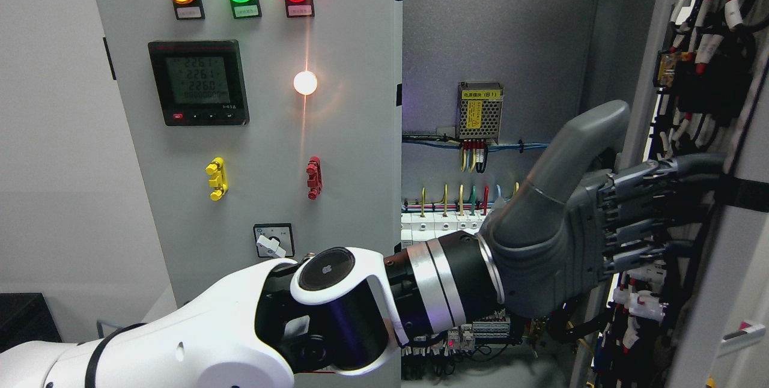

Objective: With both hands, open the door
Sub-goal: 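Push the door outward with the left hand, swinging it open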

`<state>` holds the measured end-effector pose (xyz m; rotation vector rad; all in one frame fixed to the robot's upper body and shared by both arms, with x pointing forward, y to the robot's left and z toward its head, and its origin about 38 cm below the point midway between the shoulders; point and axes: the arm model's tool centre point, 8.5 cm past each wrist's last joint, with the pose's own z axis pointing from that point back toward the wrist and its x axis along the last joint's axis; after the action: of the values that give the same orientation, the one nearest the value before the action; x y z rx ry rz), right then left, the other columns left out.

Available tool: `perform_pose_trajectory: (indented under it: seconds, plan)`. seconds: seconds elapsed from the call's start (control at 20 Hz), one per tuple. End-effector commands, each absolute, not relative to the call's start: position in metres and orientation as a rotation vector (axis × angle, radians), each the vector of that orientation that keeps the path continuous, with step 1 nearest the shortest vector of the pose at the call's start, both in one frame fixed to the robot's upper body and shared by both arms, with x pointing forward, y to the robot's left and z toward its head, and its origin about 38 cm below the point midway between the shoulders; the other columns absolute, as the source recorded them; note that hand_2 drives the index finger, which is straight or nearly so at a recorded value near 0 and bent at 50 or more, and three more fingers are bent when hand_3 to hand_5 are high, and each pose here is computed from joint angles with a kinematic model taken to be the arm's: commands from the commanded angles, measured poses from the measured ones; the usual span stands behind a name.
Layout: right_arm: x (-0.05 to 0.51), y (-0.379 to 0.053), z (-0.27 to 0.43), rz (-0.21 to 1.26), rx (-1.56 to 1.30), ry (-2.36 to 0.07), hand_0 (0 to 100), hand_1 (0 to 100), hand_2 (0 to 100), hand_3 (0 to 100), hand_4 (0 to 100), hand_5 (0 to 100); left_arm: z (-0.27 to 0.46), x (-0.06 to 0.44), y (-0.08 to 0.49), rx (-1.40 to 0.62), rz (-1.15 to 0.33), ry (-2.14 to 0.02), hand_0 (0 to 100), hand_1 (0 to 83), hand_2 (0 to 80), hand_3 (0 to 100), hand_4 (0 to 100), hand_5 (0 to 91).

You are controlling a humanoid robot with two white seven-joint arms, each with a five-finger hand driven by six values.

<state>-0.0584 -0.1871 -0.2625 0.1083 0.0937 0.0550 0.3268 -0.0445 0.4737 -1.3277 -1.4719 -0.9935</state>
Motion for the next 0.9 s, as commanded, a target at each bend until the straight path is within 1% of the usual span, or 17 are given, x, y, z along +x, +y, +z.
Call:
perform_pose_trajectory:
  seconds: [0.0,0.3,0.85]
  plan:
    - [-0.058,-0.187,-0.262,0.032,0.108,0.093,19,0,0,0,0,0,0.469,0.319,-0.073,-1.371,-1.008,-1.428,0,0.0,0.0,0,0,0.0]
    - [-0.058,-0.187,-0.262,0.032,0.108,0.093,19,0,0,0,0,0,0.467,0.314,-0.086,-1.389,-1.017,-1.409,0,0.0,0.0,0,0,0.0]
    - [-0.058,-0.187,-0.262,0.032,0.108,0.093,19,0,0,0,0,0,0.466,0.304,-0.128,-1.42,-1.036,-1.362,0,0.0,0.0,0,0,0.0]
